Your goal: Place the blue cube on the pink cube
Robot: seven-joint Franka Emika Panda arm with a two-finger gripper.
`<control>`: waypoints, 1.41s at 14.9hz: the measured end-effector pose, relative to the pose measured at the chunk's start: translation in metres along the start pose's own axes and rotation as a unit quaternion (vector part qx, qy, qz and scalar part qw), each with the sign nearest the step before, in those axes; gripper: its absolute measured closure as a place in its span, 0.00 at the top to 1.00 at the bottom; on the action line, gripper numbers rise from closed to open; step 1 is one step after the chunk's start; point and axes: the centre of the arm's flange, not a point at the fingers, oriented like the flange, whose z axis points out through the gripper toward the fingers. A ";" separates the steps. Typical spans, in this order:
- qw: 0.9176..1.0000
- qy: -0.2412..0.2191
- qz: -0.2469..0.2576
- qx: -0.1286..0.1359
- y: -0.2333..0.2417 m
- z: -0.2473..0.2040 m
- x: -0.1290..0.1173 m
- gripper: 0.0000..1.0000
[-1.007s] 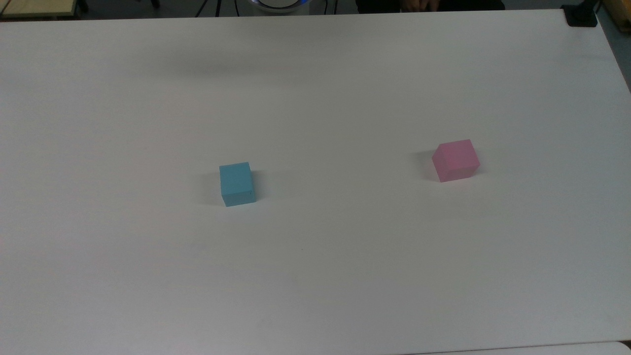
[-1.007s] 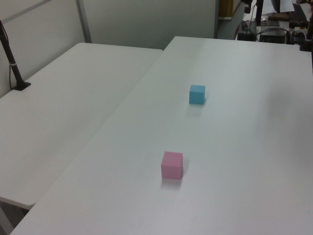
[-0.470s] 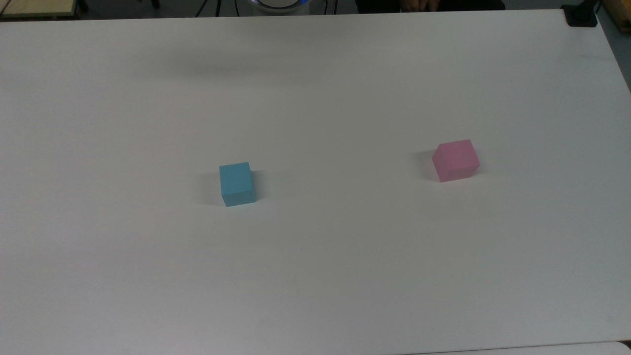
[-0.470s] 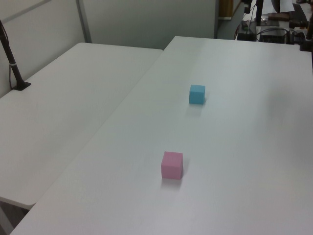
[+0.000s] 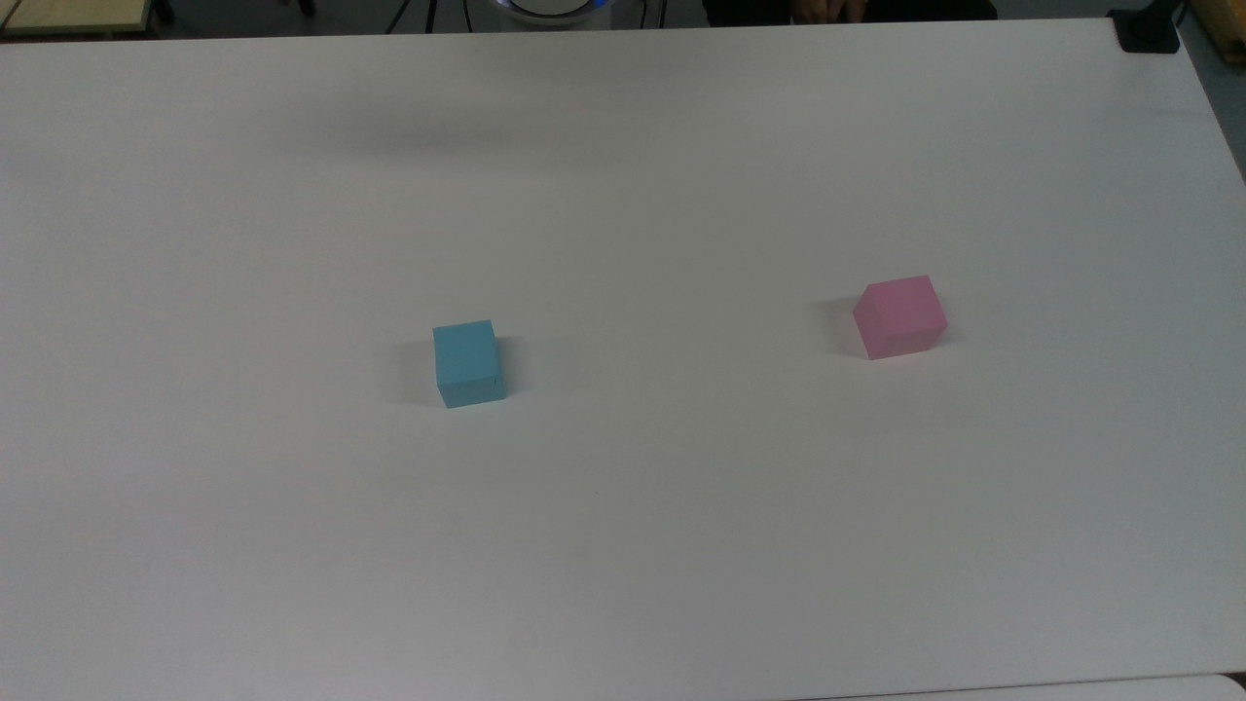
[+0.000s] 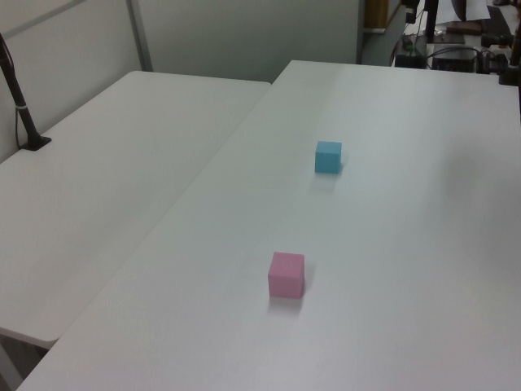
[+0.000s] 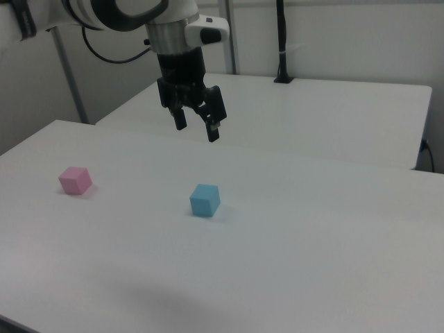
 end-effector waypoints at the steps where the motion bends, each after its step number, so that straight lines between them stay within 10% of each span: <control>1: 1.000 0.000 -0.009 0.000 -0.001 0.000 0.000 1.00; 11: 0.994 -0.010 -0.111 0.000 -0.044 0.025 0.018 1.00; 21: 0.990 0.017 -0.138 0.013 -0.097 0.154 0.072 1.00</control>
